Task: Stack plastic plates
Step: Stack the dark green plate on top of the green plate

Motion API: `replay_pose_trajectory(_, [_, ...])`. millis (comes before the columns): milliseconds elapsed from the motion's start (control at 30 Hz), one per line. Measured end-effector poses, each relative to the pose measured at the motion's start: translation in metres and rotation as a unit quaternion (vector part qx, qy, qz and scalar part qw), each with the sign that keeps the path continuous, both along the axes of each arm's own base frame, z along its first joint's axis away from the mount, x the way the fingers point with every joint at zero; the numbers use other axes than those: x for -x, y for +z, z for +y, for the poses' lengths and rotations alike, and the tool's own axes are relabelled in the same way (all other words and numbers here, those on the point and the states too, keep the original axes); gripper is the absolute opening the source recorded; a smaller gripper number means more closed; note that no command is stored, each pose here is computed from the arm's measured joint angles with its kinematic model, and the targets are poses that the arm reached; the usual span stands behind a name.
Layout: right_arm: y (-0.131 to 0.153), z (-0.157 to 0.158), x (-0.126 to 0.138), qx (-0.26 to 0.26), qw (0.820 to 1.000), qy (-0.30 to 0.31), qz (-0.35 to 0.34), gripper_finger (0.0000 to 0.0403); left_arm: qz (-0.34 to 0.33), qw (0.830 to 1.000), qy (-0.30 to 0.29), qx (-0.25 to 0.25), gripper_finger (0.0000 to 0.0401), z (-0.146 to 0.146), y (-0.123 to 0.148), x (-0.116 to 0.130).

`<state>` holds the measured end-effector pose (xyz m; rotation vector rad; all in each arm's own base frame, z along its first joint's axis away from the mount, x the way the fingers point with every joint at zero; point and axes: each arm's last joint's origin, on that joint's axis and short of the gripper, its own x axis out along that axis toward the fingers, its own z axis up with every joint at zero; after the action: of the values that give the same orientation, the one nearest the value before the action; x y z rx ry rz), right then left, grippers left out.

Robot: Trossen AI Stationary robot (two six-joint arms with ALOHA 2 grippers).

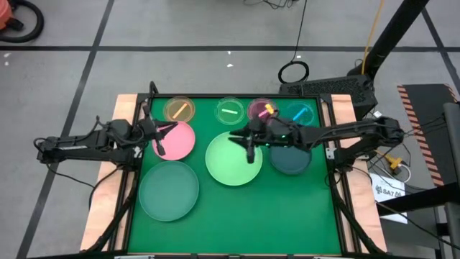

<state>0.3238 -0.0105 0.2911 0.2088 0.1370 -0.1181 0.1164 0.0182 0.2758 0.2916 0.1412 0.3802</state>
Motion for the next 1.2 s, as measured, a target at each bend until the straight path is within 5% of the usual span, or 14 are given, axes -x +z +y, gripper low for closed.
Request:
replay_pose_trajectory(433, [-0.021, 0.031, -0.069, 0.050, 0.989, 0.050, 0.127, 0.0093, -0.002, 1.000, 0.000, 0.000, 0.0033, 0.000, 0.006, 0.002])
replay_pose_trajectory(767, [-0.039, 0.040, -0.122, 0.058, 0.989, 0.036, 0.133, 0.0093, 0.010, 0.998, 0.006, 0.058, 0.0033, -0.001, 0.027, 0.013])
replay_pose_trajectory(1200, [-0.072, 0.045, -0.182, 0.058, 0.989, 0.037, 0.133, 0.0093, 0.018, 0.999, 0.005, 0.047, 0.0033, -0.001, 0.028, 0.014])
